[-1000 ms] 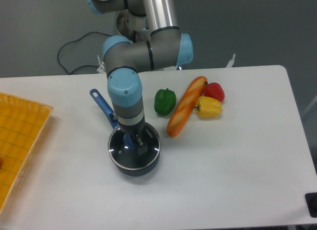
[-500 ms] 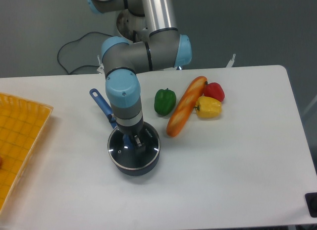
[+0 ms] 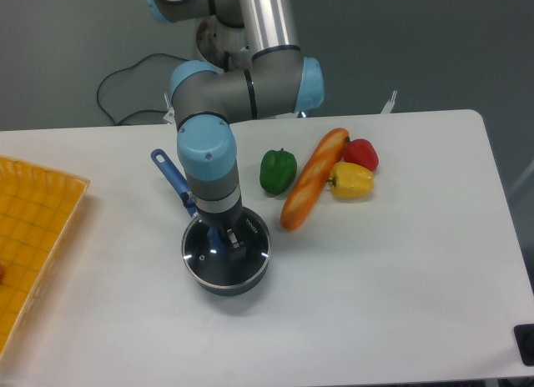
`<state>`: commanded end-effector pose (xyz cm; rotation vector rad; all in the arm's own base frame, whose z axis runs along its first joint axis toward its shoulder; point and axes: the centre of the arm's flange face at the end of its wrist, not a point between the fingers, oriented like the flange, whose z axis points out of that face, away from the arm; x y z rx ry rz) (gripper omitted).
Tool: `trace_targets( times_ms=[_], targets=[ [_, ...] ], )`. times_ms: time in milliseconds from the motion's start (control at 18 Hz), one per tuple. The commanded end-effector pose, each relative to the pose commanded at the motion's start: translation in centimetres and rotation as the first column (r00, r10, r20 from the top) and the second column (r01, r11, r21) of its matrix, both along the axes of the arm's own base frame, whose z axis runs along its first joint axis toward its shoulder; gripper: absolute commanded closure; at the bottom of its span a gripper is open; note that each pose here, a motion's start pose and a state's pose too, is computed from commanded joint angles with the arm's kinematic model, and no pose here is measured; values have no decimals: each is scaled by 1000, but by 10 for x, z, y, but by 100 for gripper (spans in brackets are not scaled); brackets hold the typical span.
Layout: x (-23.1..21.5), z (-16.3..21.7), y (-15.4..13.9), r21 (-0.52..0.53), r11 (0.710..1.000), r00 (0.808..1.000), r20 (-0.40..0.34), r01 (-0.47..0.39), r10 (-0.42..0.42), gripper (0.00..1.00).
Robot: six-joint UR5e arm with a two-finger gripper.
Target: Open the lid
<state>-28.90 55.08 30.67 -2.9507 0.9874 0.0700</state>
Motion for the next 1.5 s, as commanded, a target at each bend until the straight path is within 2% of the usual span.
trace_targets(
  times_ms=[222,500,667,1056,1500],
  targets=[
    [-18,9,-6,8,1000,1000,-7,-24,25,59],
    [-42,6,-25,-30,997,998,21,-66,66,60],
    [-74,15,-39,-17,994,994,13,-105,106,60],
    [-138,33,-87,-29,992,992,28,-122,123,60],
    [-158,33,-92,-23,991,991,23,-130,130,60]
  ],
)
